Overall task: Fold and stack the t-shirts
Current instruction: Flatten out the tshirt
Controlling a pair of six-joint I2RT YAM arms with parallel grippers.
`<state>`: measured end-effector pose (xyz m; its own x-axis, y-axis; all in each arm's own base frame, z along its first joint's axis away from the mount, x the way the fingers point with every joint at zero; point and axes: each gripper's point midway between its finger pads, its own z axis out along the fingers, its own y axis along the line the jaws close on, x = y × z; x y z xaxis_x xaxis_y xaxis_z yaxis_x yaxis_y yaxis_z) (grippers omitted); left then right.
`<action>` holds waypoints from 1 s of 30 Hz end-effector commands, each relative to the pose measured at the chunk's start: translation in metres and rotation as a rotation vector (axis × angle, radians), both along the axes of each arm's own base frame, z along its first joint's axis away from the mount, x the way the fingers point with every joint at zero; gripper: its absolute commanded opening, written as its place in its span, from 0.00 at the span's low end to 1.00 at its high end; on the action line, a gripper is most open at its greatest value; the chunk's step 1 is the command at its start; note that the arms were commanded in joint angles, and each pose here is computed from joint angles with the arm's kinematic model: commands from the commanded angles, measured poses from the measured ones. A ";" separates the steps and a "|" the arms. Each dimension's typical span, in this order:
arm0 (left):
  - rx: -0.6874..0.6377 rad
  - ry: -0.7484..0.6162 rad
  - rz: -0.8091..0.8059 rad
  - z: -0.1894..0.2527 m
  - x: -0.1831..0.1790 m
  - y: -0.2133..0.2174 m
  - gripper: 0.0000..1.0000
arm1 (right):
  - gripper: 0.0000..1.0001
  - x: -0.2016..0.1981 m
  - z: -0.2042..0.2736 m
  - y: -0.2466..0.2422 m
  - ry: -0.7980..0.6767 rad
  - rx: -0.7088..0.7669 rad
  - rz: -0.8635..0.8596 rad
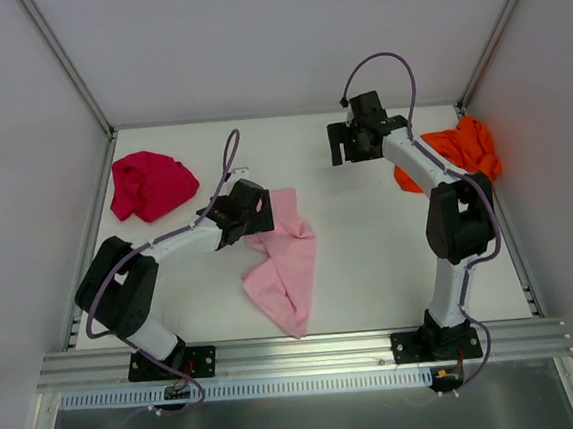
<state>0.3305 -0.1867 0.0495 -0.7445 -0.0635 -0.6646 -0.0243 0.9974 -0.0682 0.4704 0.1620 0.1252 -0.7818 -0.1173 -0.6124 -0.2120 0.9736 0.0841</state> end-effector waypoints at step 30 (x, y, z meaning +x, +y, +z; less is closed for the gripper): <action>-0.155 0.081 -0.043 0.020 0.092 -0.034 0.72 | 0.79 -0.241 0.075 0.073 -0.342 0.217 0.159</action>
<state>0.4205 -0.2153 0.0711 -0.7833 -0.1123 -0.6114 -0.0003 0.9836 -0.1803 0.2343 0.2289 0.1877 -0.5530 -0.1078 -0.8262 -0.4295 0.8866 0.1718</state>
